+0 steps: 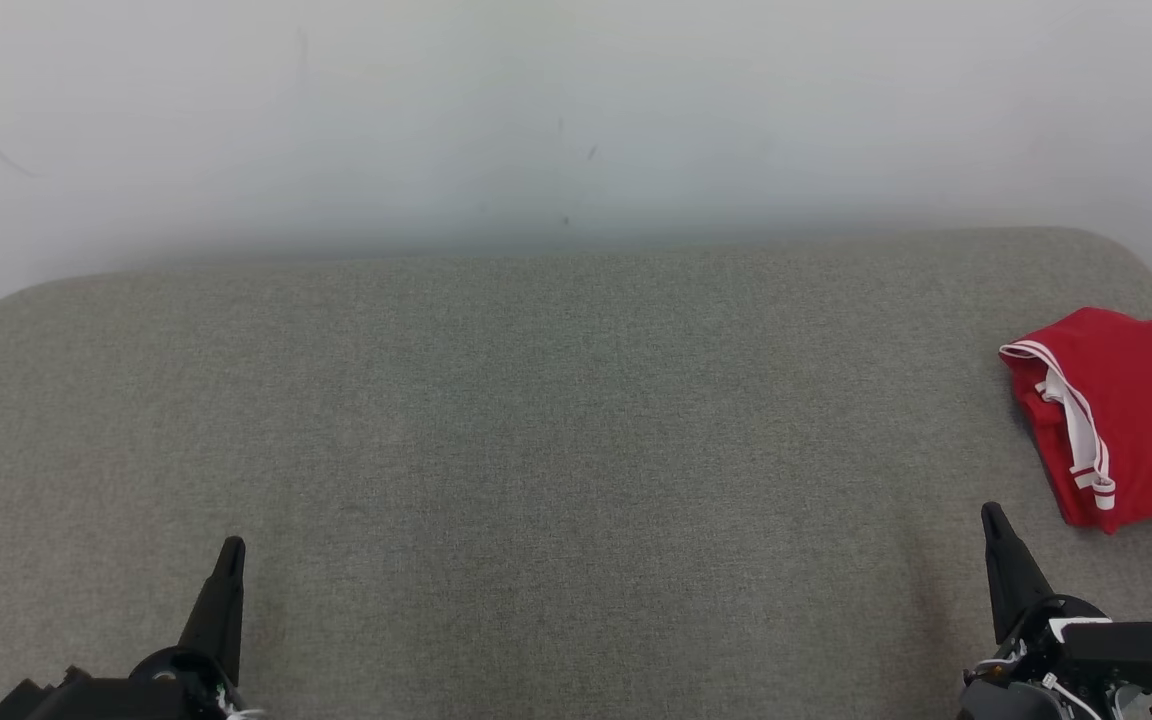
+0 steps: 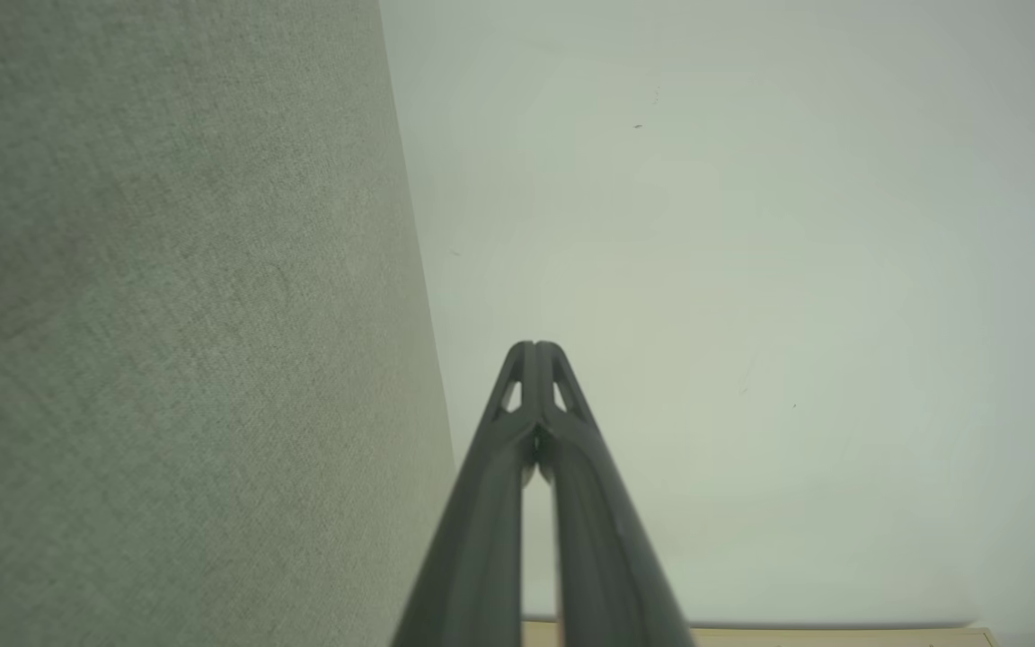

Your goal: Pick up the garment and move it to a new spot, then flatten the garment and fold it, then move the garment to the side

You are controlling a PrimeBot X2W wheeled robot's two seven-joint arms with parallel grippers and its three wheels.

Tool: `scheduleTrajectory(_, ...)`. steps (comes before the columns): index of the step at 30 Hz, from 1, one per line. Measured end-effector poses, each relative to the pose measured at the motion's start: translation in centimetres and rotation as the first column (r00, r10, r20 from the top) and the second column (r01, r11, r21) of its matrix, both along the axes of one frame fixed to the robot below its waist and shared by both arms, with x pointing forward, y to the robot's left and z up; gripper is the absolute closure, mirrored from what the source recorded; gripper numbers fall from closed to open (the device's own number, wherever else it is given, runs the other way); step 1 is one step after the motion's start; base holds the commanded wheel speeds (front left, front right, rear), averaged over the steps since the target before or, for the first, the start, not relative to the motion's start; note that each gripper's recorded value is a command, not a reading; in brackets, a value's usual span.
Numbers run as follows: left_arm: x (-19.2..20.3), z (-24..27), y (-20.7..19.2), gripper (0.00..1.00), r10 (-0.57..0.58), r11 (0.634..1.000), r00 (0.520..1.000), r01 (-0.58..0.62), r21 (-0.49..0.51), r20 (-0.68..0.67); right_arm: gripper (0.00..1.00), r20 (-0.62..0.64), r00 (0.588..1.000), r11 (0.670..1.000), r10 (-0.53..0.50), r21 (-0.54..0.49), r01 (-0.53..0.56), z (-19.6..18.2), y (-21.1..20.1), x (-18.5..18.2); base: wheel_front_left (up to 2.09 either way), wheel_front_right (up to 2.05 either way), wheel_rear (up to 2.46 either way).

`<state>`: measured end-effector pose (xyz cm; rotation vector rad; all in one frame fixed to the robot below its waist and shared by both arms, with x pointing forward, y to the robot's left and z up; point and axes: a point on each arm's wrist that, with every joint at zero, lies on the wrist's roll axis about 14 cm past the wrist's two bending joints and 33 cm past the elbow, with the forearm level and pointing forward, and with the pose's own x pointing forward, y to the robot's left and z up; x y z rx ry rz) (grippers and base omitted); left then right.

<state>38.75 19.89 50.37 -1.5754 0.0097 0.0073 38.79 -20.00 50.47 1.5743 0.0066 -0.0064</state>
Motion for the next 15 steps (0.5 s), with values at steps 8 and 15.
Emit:
scheduleTrajectory(8, 0.00, 0.01, 0.00, 1.00, 0.000, 1.000, 1.000, 0.000, 0.000, 0.000, 1.00, 0.000, 1.000, 1.000, 0.000, 0.000, 0.000, 0.01, 0.00, 0.00, 0.00, 0.00, 0.00)
scheduleTrajectory(15, 0.00, 0.01, 0.01, 1.00, 0.000, 1.000, 1.000, 0.000, 0.000, 0.000, 1.00, 0.000, 1.000, 1.000, 0.000, 0.000, 0.000, 0.01, 0.00, 0.00, 0.00, 0.00, 0.00)
